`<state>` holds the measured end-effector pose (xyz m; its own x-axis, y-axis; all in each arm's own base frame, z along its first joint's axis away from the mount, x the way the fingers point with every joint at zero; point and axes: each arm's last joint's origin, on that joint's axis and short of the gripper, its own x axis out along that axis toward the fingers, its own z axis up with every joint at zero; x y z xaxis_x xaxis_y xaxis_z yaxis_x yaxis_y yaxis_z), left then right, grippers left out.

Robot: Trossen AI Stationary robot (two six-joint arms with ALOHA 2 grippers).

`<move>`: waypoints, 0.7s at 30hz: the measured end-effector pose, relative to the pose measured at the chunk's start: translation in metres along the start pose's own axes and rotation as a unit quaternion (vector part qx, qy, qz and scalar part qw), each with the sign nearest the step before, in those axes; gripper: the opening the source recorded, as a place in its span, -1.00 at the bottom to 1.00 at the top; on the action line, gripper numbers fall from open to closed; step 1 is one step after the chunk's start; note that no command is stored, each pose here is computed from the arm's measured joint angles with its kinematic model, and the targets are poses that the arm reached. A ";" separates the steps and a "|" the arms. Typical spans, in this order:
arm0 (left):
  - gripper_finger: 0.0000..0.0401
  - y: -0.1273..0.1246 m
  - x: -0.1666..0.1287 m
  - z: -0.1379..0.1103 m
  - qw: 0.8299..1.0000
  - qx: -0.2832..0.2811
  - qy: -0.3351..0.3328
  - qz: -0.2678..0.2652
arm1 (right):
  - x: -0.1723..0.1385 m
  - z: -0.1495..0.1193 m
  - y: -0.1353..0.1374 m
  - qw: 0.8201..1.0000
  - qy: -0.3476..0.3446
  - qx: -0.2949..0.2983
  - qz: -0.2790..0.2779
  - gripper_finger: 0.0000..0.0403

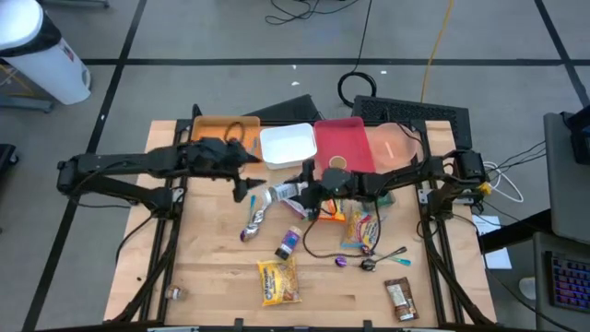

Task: Pick & Place Food Item
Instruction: Put the white seasoning bottle into the pink bin

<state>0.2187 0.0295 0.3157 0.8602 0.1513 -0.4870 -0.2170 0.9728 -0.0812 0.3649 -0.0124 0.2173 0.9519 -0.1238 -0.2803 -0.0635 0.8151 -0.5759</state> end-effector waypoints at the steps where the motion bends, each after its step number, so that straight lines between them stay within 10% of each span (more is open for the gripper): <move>1: 0.72 -0.001 -0.008 0.001 1.000 0.010 -0.002 0.005 | 0.000 -0.002 -0.004 1.000 -0.006 0.018 0.006 -0.03; 11: 0.72 -0.011 -0.077 0.003 0.994 0.043 -0.095 0.040 | -0.004 -0.009 -0.050 0.951 -0.180 0.220 0.119 -0.03; 21: 0.72 -0.028 -0.035 -0.036 0.988 0.067 -0.106 0.090 | -0.008 0.003 -0.054 0.930 -0.241 0.246 0.131 -0.03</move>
<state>0.1782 -0.0093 0.3038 0.8938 0.3439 -0.2879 -0.3246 0.9390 0.1138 0.3618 -0.0537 0.2534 0.9542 0.2869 0.0845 -0.2803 0.9564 -0.0821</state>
